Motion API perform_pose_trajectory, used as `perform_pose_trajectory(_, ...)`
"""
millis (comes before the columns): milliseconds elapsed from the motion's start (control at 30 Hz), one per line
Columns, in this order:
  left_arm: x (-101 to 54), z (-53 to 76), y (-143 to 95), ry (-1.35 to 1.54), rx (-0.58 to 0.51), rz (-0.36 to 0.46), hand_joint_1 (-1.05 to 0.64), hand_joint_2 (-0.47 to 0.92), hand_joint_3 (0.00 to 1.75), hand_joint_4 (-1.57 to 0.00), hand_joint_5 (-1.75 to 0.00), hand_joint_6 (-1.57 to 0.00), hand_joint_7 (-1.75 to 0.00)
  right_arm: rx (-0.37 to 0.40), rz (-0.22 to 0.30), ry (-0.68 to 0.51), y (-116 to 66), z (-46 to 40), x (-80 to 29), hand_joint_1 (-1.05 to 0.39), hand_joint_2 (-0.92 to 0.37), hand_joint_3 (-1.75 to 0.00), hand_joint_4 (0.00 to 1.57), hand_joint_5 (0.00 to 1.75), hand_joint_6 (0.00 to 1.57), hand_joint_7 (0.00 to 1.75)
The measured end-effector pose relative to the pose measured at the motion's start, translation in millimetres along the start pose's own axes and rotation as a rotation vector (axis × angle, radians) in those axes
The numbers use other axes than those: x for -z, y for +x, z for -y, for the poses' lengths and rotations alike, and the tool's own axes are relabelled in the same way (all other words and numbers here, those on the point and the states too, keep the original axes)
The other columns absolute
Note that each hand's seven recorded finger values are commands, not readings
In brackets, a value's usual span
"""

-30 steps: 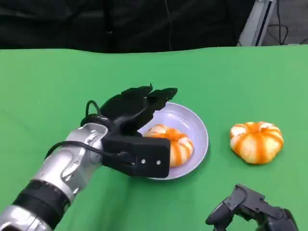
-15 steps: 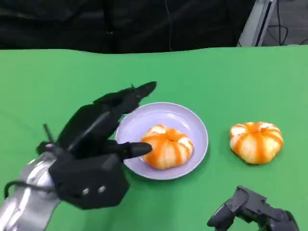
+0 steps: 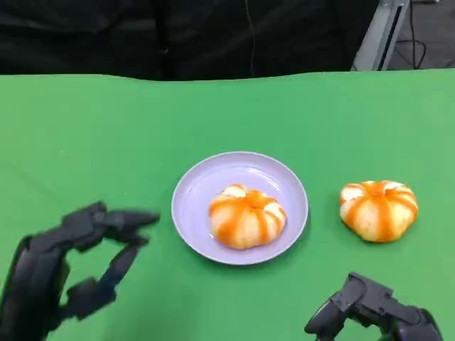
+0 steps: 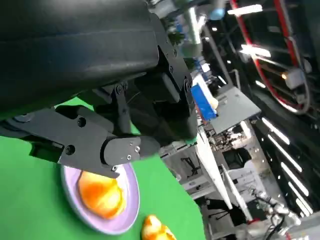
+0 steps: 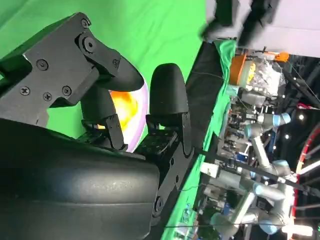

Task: Grasp the bread from the table and place it into the plate.

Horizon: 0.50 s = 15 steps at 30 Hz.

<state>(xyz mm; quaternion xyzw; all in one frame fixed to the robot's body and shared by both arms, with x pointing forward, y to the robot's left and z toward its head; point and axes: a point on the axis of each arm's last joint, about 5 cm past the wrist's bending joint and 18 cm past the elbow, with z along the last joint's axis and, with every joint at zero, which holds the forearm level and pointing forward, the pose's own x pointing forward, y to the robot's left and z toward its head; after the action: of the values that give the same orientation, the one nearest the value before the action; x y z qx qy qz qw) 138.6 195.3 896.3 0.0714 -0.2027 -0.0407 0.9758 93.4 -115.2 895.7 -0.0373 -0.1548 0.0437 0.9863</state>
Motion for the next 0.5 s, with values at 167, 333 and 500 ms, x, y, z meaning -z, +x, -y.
perform_pose_trajectory(167,2.7,-3.5,-13,-0.050,0.015,-0.092,0.03,0.50,1.19,-0.84,-1.75,-0.72,-1.67,-0.003,-0.007,-0.006,0.3,1.9,-0.9,-0.11,-0.38,-1.25,0.69,1.60,0.76,1.32)
perform_pose_trajectory(333,3.5,-5.0,-15,-0.050,0.031,-0.123,0.02,0.51,1.16,-0.83,-1.75,-0.71,-1.68,-0.006,-0.006,-0.006,0.1,2.7,-1.1,-0.10,-0.37,-1.26,0.71,1.59,0.77,1.31)
perform_pose_trajectory(500,1.9,-5.2,-14,-0.050,0.038,-0.130,0.00,0.54,1.07,-0.83,-1.75,-0.70,-1.69,-0.005,-0.010,-0.007,-0.7,2.8,-0.9,-0.11,-0.38,-1.26,0.70,1.58,0.76,1.31)
